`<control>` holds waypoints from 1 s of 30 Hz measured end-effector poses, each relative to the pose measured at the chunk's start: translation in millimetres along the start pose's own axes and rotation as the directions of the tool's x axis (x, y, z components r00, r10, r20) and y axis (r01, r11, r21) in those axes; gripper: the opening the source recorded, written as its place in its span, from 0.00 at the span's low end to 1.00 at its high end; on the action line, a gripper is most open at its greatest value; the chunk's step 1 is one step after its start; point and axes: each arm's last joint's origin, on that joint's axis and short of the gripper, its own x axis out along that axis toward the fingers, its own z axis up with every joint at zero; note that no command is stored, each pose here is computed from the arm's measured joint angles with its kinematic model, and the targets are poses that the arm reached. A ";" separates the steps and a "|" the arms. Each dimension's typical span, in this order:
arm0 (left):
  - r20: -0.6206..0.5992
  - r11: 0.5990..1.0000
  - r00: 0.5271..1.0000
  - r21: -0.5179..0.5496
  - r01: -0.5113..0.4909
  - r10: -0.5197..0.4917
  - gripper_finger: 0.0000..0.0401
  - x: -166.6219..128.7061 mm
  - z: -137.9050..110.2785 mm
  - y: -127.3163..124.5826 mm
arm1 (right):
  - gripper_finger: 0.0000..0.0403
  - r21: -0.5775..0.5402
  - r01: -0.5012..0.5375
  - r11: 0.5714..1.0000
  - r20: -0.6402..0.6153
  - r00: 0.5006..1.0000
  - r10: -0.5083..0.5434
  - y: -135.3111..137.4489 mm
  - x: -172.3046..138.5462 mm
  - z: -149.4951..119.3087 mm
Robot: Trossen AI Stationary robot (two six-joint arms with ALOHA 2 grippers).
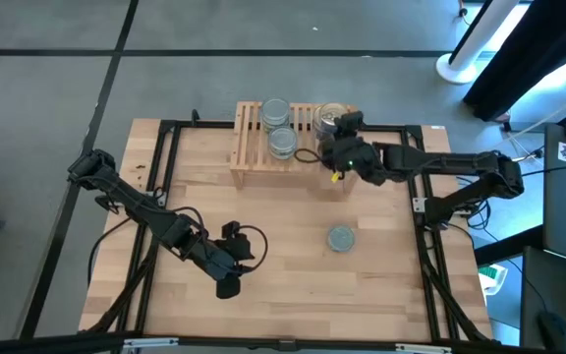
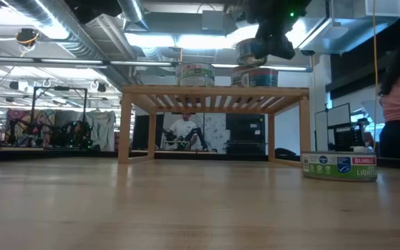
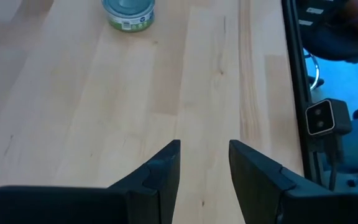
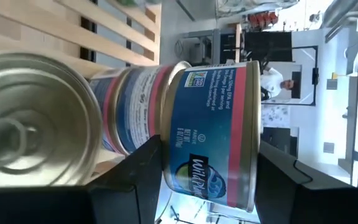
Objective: Stack canned seafood by type on shelf
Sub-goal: Stack the blue pink tuna can on top of the blue pink tuna can on the shelf
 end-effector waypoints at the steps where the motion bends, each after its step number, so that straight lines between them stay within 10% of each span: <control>1: 0.001 1.000 1.000 0.010 -0.002 0.002 0.33 0.0 0.0 0.1 | 0.47 -0.004 -0.001 1.000 -0.005 1.000 0.001 -0.9 1.9 -1.2; 30: 0.007 0.999 1.000 0.046 -0.012 0.012 0.33 0.3 0.1 0.3 | 0.47 -0.044 -0.048 0.998 -0.014 0.999 0.048 -11.2 26.9 -15.8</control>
